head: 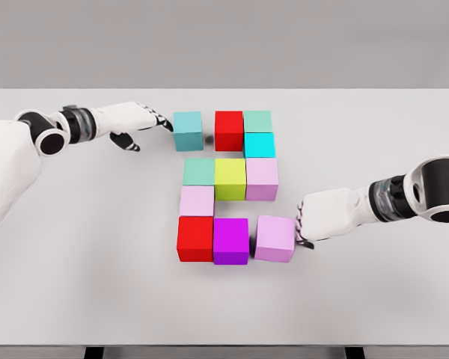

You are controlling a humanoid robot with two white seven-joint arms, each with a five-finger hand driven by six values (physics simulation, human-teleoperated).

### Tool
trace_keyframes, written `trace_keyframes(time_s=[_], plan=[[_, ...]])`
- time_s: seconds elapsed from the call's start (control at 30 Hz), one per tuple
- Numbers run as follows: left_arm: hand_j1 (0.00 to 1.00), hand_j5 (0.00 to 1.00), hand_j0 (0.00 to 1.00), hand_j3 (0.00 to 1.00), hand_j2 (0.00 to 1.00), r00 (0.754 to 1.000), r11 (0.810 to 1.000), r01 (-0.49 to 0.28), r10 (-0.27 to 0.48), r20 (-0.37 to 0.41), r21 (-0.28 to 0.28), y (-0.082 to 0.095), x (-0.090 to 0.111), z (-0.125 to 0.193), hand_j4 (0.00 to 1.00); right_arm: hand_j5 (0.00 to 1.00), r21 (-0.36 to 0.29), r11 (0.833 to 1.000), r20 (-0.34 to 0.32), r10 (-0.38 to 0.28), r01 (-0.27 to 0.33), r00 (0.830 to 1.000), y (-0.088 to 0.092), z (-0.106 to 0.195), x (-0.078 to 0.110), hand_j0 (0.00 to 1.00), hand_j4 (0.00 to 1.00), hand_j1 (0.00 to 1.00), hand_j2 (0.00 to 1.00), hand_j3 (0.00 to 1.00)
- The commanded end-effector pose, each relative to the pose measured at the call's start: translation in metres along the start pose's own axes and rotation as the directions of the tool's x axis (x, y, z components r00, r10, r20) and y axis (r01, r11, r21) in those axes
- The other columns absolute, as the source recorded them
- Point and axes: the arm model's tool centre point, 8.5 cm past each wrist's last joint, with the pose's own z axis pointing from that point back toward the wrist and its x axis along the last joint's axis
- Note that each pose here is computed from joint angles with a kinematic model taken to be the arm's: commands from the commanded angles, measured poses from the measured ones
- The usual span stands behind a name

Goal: Assemble the squares on the desktop into the number 2

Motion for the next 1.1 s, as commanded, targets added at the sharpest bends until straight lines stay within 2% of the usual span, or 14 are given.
trace_keyframes(time_s=[0.0, 0.17, 1.07], plan=[[0.84, 0.84, 0.84, 0.84, 0.84, 1.000, 1.000, -0.004, 0.004, 0.004, 0.008, 0.002, 0.001, -0.001, 0.84, 0.46, 0.006, 1.000, -0.009, -0.003, 0.003, 1.000, 0.002, 0.002, -0.001, 0.46, 0.46, 0.46, 0.46, 0.46], [0.84, 0.84, 0.84, 0.84, 0.84, 1.000, 1.000, -0.002, 0.002, 0.013, 0.012, 0.004, 0.005, -0.004, 0.84, 0.46, -0.001, 1.000, -0.032, 0.001, -0.001, 0.999, 0.000, 0.009, -0.006, 0.46, 0.46, 0.46, 0.46, 0.46], [0.84, 0.84, 0.84, 0.84, 0.84, 1.000, 1.000, 0.000, 0.000, 0.028, 0.011, 0.005, 0.012, -0.008, 0.84, 0.46, -0.030, 0.999, -0.006, 0.015, -0.015, 1.000, -0.012, -0.002, -0.003, 0.46, 0.46, 0.46, 0.46, 0.46]])
